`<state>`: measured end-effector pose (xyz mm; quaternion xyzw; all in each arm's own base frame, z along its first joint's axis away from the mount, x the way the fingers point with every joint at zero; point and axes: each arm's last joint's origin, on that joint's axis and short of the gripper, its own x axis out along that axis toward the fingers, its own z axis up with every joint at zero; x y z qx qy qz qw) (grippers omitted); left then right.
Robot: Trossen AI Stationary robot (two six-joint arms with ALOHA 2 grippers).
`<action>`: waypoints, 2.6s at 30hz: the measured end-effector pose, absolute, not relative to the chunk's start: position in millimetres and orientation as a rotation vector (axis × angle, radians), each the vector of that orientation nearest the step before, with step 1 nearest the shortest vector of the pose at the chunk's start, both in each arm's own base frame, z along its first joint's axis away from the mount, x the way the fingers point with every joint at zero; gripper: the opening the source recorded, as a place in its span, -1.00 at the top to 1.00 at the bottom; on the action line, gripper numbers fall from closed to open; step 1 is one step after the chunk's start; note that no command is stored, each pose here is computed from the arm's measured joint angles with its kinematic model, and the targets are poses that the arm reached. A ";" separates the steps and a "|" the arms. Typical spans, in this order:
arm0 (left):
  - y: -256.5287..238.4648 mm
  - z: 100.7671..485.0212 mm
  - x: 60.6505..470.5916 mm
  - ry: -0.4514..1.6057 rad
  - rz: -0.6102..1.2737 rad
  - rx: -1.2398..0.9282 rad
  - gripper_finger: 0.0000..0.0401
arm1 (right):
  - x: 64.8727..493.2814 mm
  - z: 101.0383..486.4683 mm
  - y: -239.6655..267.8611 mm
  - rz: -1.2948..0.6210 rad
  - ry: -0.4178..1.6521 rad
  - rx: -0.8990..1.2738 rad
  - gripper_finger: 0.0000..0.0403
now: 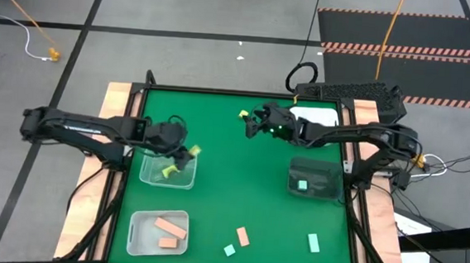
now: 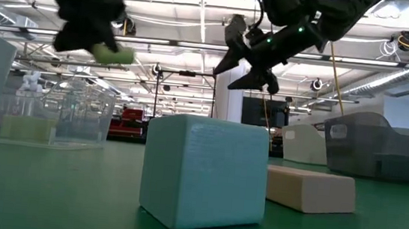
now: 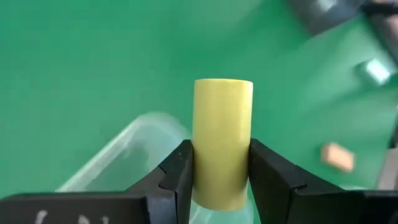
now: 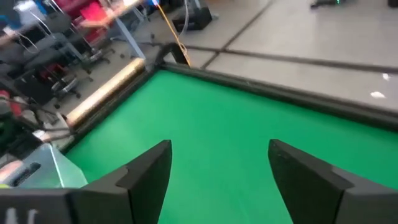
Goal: Sort & place blocks by color
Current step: Put the green block into the transparent bin
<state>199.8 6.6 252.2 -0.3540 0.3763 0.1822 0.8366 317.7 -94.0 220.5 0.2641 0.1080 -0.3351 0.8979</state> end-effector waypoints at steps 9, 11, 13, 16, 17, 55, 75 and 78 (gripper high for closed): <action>-12.5 237.1 175.5 1.084 0.524 -0.900 0.40 | 329.9 196.5 -114.0 -0.670 0.229 0.464 -0.18; -16.1 235.0 176.6 1.102 0.528 -0.907 0.40 | 331.3 186.5 -117.4 -0.658 0.271 0.463 -0.17; -19.5 232.3 178.2 1.123 0.537 -0.909 0.40 | 332.0 176.8 -119.3 -0.661 0.316 0.455 -0.17; -22.4 226.7 179.8 1.167 0.567 -0.903 0.40 | 333.8 163.8 -120.9 -0.648 0.369 0.449 -0.17; -23.1 225.3 180.8 1.174 0.576 -0.902 0.40 | 333.7 160.5 -121.2 -0.645 0.391 0.437 -0.17; 1.5 299.9 183.4 0.313 0.394 -1.210 -0.27 | 344.1 123.8 -198.8 -0.579 0.676 0.267 -0.53; 18.3 314.4 185.5 0.146 0.371 -1.081 -0.27 | 362.5 113.8 -208.7 -0.470 0.806 0.111 0.21; 21.5 314.5 185.2 0.143 0.382 -1.046 -0.27 | 362.2 113.9 -208.1 -0.465 0.815 0.104 0.42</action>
